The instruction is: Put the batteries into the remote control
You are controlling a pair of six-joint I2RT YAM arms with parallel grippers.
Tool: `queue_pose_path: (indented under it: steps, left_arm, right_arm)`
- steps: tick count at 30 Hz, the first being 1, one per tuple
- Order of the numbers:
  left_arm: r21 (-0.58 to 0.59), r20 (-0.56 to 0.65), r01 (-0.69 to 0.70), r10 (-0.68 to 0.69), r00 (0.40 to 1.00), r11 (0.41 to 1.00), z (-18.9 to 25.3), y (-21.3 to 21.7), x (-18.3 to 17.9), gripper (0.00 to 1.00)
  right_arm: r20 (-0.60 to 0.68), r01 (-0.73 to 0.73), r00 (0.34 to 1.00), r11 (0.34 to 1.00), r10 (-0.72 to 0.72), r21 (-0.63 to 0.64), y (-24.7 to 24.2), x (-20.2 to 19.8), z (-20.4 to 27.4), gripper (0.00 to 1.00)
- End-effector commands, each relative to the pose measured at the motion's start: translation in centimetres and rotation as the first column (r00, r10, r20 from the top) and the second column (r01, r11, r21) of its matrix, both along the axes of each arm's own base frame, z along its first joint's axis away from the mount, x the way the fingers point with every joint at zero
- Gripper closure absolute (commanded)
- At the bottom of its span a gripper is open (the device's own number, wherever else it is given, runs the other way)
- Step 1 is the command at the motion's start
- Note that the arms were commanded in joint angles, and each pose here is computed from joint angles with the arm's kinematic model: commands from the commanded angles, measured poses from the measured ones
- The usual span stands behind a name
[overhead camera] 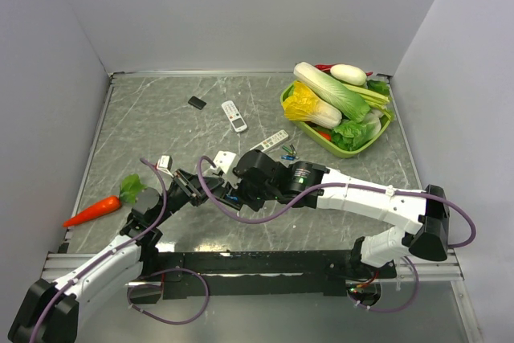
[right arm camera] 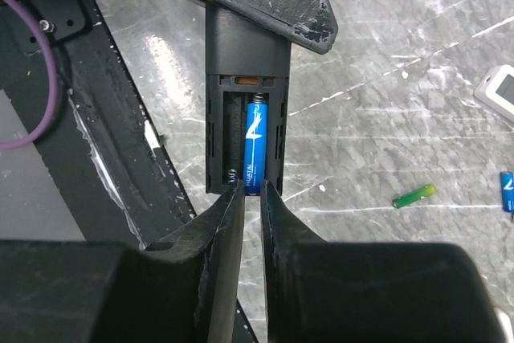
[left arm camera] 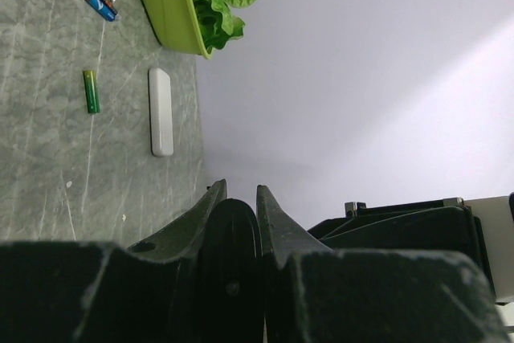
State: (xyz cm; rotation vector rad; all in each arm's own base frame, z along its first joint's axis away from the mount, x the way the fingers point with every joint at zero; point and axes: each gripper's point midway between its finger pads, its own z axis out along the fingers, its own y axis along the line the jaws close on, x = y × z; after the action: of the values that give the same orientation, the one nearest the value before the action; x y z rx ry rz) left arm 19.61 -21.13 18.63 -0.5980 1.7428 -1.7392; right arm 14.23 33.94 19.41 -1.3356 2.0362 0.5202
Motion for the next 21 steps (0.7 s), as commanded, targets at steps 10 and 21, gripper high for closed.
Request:
queue_pose_path:
  steps: [10, 21]
  left_arm:
    - [-0.007, -0.053, 0.021, -0.021, 0.998, 1.000, -2.8, 0.3, -1.3, 0.99]
    - [-0.032, -0.031, 0.029, -0.030, 0.999, 0.999, -1.9, 0.3, -1.5, 0.99]
  right_arm:
    - [0.005, 0.027, 1.000, 1.000, -0.026, -0.011, 0.5, 0.7, -0.5, 0.80]
    - [0.009, 0.035, 0.999, 0.999, -0.035, -0.020, 0.9, 1.0, -1.4, 0.81]
